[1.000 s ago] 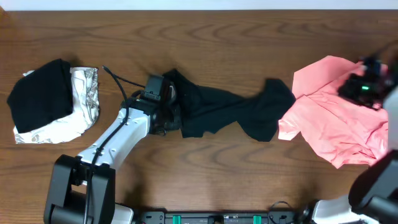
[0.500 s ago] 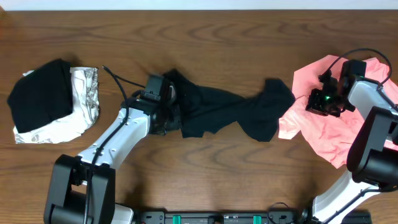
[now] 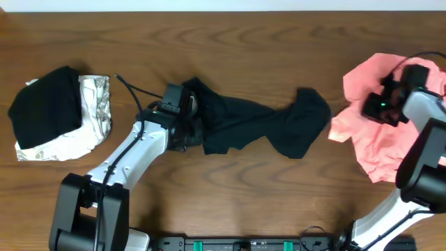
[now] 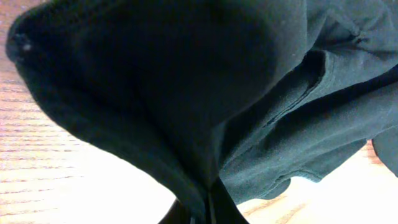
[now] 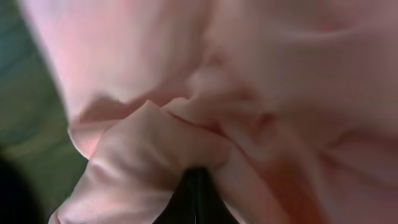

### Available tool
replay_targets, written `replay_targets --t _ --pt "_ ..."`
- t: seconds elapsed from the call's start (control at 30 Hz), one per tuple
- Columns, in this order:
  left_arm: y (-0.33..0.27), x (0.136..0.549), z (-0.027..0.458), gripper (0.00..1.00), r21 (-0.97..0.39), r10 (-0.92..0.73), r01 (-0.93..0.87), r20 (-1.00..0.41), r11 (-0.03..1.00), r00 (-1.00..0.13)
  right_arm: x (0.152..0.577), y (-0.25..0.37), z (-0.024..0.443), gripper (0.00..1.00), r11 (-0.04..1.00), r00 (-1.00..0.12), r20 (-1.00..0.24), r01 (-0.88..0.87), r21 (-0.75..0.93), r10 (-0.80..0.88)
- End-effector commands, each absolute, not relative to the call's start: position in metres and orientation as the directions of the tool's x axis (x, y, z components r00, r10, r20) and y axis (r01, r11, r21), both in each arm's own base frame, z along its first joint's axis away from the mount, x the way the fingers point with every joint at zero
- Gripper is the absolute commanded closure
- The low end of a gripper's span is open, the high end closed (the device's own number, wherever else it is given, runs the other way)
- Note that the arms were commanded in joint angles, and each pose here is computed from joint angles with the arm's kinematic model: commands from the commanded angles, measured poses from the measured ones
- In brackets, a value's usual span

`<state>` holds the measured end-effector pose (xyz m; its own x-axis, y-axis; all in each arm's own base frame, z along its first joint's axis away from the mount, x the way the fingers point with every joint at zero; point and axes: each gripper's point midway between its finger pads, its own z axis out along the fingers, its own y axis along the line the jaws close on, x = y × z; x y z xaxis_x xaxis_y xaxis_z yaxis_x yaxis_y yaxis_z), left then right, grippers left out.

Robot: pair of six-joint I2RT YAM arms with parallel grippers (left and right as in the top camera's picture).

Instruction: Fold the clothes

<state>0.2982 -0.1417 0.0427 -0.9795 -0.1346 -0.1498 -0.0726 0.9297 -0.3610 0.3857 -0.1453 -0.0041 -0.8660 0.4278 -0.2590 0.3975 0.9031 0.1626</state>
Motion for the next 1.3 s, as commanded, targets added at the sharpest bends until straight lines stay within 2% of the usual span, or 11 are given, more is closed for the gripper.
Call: replay_targets --t 0.0,0.07,0.23,0.37,0.6,0.7,0.8,0.97,1.17,1.27 --pt "-0.140 0.301 0.048 0.94 -0.356 -0.124 -0.056 -0.173 0.933 -0.977 0.316 -0.196 -0.059 0.99 0.830 -0.832 -0.098 0.553 -0.065 0.547" --pt "-0.140 0.301 0.047 0.94 -0.356 -0.124 -0.056 -0.173 0.933 -0.977 0.309 -0.207 -0.059 0.99 0.794 -0.795 -0.101 0.605 -0.062 0.598" --pt "-0.140 0.301 0.047 0.94 -0.356 -0.124 -0.056 -0.173 0.933 -0.977 0.304 -0.224 -0.051 0.92 0.739 -0.737 -0.104 0.673 -0.021 0.668" --pt "-0.140 0.301 0.047 0.94 -0.356 -0.124 -0.056 -0.173 0.933 -0.977 0.318 -0.232 -0.019 0.91 0.729 -0.723 -0.132 0.684 0.005 0.679" --pt "-0.140 0.301 0.048 0.94 -0.356 -0.124 -0.056 -0.173 0.933 -0.977 0.371 -0.224 0.101 0.86 0.784 -0.706 -0.372 0.610 0.113 0.603" --pt "-0.140 0.301 0.048 0.94 -0.356 -0.124 -0.056 -0.173 0.933 -0.977 0.393 -0.191 0.157 0.83 0.853 -0.709 -0.489 0.491 0.174 0.508" --pt "-0.140 0.301 0.047 0.94 -0.356 -0.124 -0.056 -0.173 0.933 -0.977 0.404 -0.146 0.189 0.83 0.918 -0.737 -0.550 0.350 0.188 0.394" --pt "-0.140 0.301 0.048 0.93 -0.356 -0.124 -0.056 -0.173 0.933 -0.977 0.407 -0.064 0.187 0.76 0.981 -0.835 -0.518 0.121 0.151 0.183" --pt "-0.140 0.301 0.048 0.89 -0.356 -0.124 -0.056 -0.173 0.933 -0.977 0.415 0.005 0.159 0.64 0.991 -0.891 -0.453 -0.031 0.129 0.031" --pt "-0.140 0.301 0.048 0.89 -0.356 -0.124 -0.056 -0.173 0.933 -0.977 0.420 0.030 0.139 0.62 0.988 -0.909 -0.417 -0.072 0.139 -0.007"
